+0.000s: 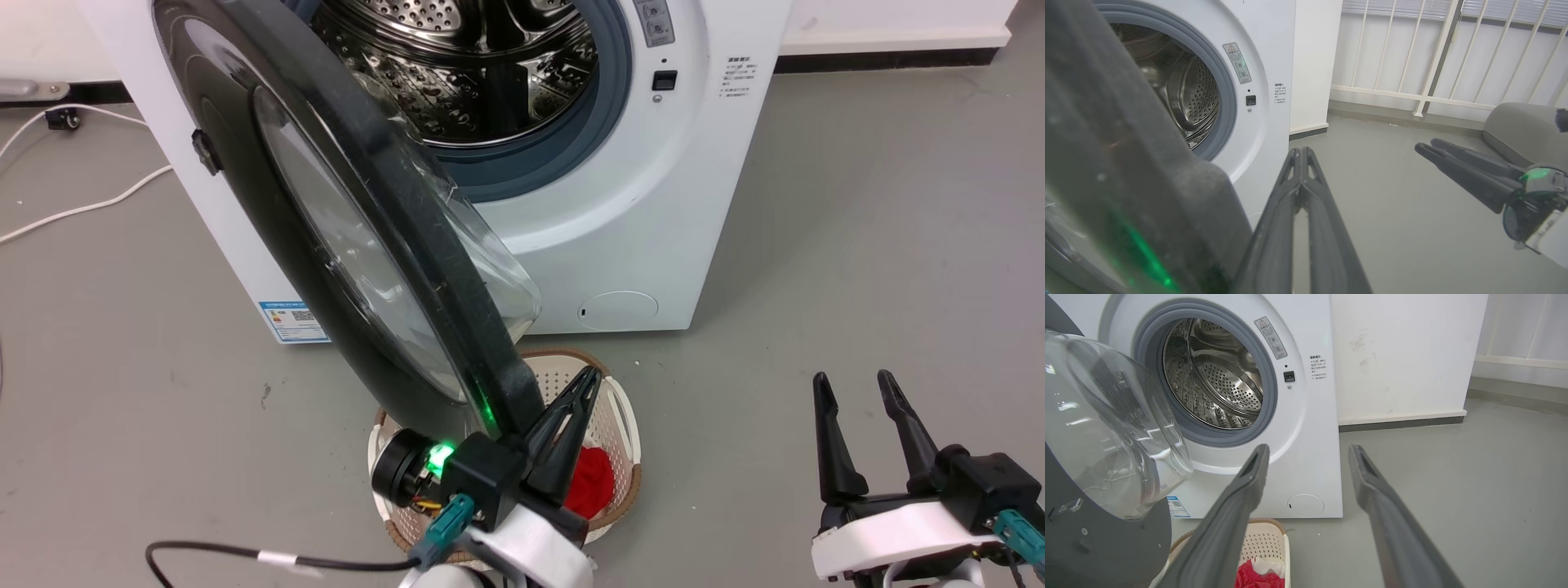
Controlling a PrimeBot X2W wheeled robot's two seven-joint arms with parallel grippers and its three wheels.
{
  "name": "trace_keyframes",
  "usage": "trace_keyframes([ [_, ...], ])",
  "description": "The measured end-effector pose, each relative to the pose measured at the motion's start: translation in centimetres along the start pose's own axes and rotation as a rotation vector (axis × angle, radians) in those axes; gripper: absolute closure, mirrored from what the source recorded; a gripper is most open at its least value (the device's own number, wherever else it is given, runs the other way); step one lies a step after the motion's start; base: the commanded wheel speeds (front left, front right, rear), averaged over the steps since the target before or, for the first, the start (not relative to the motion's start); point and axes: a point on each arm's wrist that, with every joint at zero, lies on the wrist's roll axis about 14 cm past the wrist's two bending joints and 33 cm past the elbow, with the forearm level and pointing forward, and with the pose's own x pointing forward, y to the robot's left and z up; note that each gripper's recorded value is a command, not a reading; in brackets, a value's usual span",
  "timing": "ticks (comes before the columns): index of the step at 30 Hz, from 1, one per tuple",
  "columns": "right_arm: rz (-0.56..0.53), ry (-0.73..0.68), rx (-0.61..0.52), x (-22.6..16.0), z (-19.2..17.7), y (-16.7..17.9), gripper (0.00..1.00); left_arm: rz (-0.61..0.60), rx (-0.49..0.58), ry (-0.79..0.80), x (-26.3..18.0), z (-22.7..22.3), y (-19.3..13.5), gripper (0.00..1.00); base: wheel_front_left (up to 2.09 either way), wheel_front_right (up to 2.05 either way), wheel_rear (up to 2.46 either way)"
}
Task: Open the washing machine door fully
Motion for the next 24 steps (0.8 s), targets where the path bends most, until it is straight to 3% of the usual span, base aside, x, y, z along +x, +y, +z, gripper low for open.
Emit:
trace_keyframes([
  [24,0.143,0.012,0.008,1.4,0.2,4.7,0.0,0.294,0.036,0.015,-9.5,0.8,4.5,1.0,0.0,0.0,0.0],
])
